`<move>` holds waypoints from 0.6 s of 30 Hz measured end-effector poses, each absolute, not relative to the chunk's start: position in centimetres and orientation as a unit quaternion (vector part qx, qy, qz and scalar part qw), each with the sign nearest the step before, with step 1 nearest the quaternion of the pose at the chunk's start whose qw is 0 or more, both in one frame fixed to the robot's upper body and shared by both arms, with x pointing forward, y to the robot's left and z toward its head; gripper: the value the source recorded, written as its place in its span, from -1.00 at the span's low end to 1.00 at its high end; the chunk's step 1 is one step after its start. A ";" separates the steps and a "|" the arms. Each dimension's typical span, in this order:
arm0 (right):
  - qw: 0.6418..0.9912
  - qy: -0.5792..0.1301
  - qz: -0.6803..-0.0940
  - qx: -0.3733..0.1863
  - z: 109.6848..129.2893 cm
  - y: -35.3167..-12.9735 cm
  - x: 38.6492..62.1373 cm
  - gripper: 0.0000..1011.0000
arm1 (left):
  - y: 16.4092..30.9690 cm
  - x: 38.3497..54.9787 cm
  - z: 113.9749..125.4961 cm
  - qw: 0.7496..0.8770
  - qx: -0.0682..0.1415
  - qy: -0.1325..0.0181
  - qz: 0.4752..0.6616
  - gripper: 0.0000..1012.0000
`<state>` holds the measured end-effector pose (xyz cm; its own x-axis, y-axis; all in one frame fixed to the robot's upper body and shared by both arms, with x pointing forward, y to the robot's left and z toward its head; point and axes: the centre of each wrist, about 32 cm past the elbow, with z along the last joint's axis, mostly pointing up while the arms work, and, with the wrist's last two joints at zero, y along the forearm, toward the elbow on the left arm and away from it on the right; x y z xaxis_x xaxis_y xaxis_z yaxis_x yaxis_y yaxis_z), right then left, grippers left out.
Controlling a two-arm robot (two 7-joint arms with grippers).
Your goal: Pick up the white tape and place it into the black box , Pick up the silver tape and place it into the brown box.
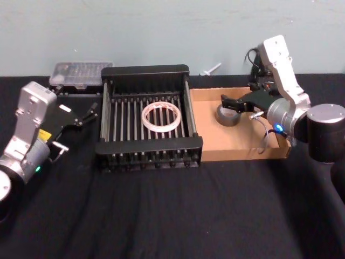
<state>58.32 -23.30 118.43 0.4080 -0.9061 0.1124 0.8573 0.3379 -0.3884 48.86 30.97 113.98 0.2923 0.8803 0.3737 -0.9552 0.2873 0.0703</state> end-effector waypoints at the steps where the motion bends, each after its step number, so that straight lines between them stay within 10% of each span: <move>1: 0.816 0.056 -0.543 -0.190 118.5 -23.4 58.0 0.98 | 31.0 48.9 114.0 0.791 0.141 -0.132 0.580 0.98; 18: 0.814 -0.030 -0.573 -0.092 116.8 -25.8 52.1 0.98 | 31.0 48.9 114.0 0.791 0.141 -0.132 0.580 0.98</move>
<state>52.08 -25.82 116.82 0.3409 -0.9272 0.1553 0.9384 0.3257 -0.1155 48.86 30.97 113.98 0.2923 0.8803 0.3737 -0.9552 0.2873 0.0703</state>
